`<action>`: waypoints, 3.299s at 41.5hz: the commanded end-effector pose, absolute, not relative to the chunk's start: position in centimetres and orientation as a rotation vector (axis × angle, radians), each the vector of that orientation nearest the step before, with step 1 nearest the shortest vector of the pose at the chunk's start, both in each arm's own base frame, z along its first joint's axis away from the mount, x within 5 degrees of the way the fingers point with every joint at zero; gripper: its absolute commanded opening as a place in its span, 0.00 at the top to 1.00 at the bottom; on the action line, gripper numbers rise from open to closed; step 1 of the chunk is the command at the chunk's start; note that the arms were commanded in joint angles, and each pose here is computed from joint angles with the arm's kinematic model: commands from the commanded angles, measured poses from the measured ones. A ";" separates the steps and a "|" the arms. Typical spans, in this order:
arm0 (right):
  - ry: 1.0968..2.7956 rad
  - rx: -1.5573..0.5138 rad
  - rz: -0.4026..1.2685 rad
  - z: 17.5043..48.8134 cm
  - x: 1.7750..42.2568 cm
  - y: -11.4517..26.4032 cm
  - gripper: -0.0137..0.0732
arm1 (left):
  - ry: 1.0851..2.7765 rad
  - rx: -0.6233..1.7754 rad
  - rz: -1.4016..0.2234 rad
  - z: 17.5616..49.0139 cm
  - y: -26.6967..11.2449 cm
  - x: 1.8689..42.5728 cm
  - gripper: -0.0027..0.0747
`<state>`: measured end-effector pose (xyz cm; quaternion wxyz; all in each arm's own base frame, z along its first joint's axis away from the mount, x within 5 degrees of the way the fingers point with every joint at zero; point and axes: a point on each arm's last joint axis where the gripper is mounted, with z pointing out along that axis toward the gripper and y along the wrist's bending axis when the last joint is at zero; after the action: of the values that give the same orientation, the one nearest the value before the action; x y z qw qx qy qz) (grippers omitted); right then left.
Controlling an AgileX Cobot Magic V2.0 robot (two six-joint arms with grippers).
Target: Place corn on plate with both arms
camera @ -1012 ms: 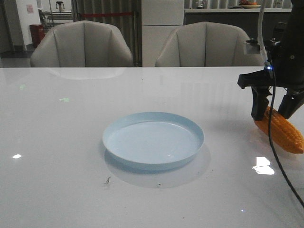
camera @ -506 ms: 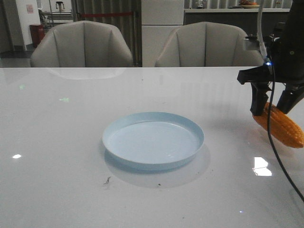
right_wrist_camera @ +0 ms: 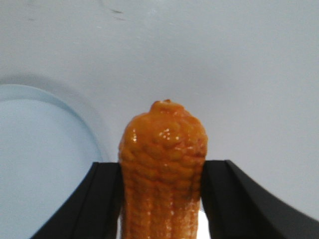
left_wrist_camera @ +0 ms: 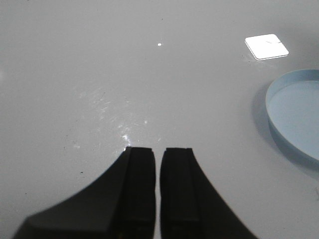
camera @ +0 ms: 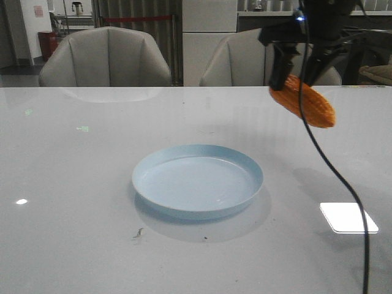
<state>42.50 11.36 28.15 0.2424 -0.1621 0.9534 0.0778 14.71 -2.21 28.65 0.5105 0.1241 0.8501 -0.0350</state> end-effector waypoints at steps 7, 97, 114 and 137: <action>2.459 -0.617 0.359 32.1 39.5 17.8 0.50 | 1.955 0.262 -0.071 30.1 -2.1 15.1 0.77; 2.271 -0.576 0.265 45.5 37.8 13.9 0.17 | 1.976 0.261 -0.070 29.2 -2.0 15.0 0.77; 2.112 -0.362 0.124 52.2 32.5 5.3 0.17 | 1.909 0.234 -0.046 29.8 -1.8 15.2 0.77; 2.142 -0.151 0.039 41.5 20.4 0.7 0.17 | 1.887 0.226 -0.039 30.0 -1.8 15.3 0.77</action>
<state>22.22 1.13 41.76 0.4382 -0.0756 0.8954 0.0230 14.95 -1.94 28.28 0.5367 0.1115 0.8361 -0.0227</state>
